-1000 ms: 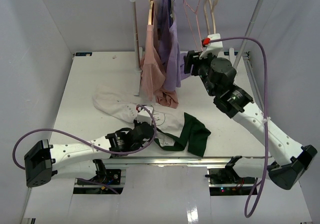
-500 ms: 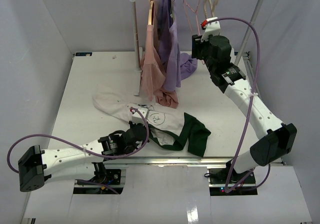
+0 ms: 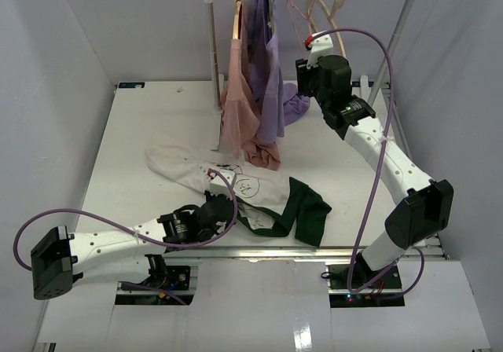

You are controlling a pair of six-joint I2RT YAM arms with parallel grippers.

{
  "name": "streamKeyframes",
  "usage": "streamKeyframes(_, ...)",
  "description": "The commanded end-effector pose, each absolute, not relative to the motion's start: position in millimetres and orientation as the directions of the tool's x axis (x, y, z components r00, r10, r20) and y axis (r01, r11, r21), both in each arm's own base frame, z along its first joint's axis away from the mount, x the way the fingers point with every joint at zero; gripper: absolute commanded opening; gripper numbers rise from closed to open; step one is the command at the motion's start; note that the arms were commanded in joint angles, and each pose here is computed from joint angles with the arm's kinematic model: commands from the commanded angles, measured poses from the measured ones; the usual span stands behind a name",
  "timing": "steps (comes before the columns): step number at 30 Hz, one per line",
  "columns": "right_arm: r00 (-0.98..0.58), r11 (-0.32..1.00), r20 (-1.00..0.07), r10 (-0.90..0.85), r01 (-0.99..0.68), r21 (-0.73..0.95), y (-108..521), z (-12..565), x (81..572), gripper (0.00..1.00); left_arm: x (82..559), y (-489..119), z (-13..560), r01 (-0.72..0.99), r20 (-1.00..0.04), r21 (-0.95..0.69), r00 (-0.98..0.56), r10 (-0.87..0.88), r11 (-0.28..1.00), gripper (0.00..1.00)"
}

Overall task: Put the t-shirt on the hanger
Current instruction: Pick up the hanger from the clothesline.

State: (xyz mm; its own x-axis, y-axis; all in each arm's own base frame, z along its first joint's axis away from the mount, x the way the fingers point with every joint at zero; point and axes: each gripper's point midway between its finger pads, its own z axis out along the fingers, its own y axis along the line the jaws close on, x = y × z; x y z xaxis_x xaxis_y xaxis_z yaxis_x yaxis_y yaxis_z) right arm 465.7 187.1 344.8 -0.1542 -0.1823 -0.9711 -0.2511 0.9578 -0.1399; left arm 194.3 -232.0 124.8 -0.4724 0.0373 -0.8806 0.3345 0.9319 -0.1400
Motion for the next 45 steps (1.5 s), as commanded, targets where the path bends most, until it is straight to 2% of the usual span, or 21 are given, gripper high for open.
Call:
streamKeyframes(1,-0.119,0.964,-0.976,-0.181,-0.219,-0.152,180,363,475,0.44,195,-238,132,0.349,-0.886,-0.152,-0.464,0.029,0.925,0.00)
streamKeyframes(8,-0.091,0.959,-0.979,-0.180,-0.239,-0.154,182,383,474,0.46,196,-238,130,0.348,-0.885,-0.144,-0.463,0.037,0.927,0.00)
streamKeyframes(13,-0.001,0.957,-0.987,-0.158,-0.245,-0.153,176,420,458,0.49,196,-239,130,0.349,-0.884,-0.143,-0.465,0.039,0.926,0.00)
streamKeyframes(21,0.067,0.963,-0.978,-0.196,-0.173,-0.205,156,453,451,0.52,196,-240,127,0.351,-0.881,-0.131,-0.469,0.053,0.927,0.00)
streamKeyframes(34,0.005,0.967,-0.976,-0.217,-0.137,-0.215,129,427,478,0.56,196,-241,123,0.351,-0.878,-0.125,-0.474,0.061,0.928,0.00)
streamKeyframes(45,-0.066,0.961,-0.978,-0.199,-0.210,-0.182,141,394,493,0.57,196,-241,124,0.351,-0.879,-0.125,-0.474,0.060,0.928,0.00)
